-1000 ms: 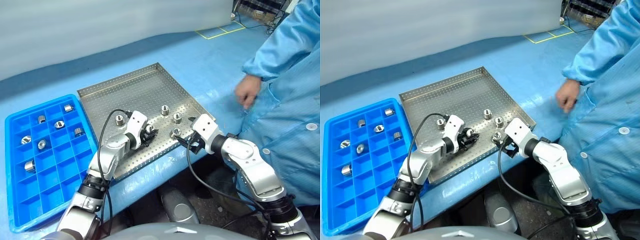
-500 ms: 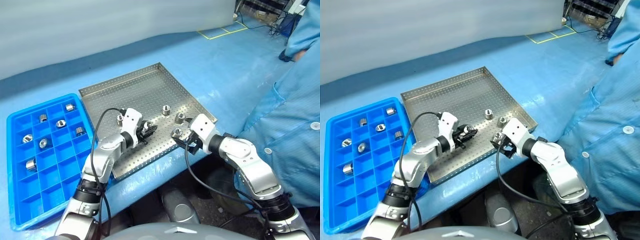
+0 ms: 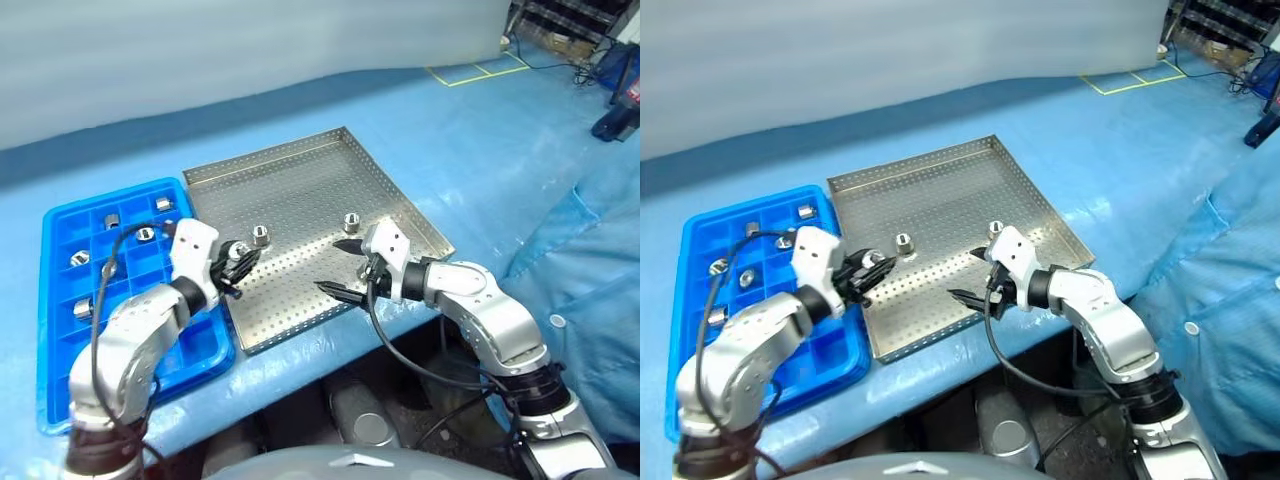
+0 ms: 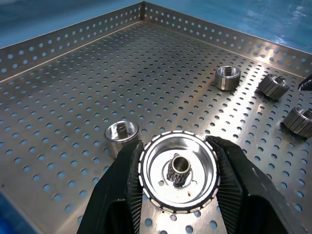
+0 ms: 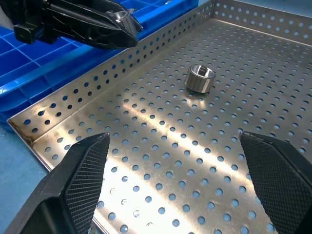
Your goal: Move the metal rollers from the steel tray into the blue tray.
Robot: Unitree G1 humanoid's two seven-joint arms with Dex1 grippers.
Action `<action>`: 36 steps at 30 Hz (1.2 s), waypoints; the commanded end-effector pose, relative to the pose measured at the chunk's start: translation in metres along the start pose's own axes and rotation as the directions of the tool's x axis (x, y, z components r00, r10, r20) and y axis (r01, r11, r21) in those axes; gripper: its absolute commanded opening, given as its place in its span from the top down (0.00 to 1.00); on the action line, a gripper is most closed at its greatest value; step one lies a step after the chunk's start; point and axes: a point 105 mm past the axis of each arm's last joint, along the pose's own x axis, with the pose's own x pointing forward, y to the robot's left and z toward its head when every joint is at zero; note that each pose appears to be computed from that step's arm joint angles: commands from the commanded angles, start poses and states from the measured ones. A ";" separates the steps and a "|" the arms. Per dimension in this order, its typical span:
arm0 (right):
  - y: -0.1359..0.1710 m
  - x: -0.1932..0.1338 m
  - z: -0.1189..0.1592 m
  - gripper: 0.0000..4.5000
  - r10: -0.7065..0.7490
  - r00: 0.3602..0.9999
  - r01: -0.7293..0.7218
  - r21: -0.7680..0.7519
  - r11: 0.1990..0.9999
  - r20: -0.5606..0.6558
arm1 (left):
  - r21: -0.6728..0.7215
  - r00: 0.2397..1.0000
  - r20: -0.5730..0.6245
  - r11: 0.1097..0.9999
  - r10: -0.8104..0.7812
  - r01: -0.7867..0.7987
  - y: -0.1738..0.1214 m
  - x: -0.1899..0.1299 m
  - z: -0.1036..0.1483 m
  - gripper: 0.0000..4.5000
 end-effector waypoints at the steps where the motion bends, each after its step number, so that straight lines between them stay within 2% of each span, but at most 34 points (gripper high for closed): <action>1: 0.003 0.005 0.014 0.00 0.034 0.998 -0.032 -0.035 0.999 0.056 | 0.036 0.997 0.049 0.997 0.061 -0.063 0.002 -0.027 0.013 0.62; 8: -0.010 0.011 0.014 0.00 0.003 0.999 0.000 -0.049 0.999 0.050 | 0.059 0.988 0.054 0.987 0.146 -0.149 0.014 -0.056 0.009 0.62; 12: -0.009 0.015 0.017 0.00 0.024 0.998 -0.021 -0.062 0.998 0.054 | 0.057 0.967 0.004 0.965 0.256 -0.256 0.027 -0.075 -0.006 0.62; 26: -0.008 0.022 0.017 0.00 0.063 0.997 -0.060 -0.072 0.996 0.042 | -0.016 0.918 -0.060 0.919 0.392 -0.394 0.035 -0.097 -0.035 0.62; 36: -0.012 0.021 0.011 0.00 0.032 0.999 -0.031 -0.064 0.997 0.019 | -0.058 0.871 -0.066 0.870 0.487 -0.490 0.048 -0.111 -0.042 0.62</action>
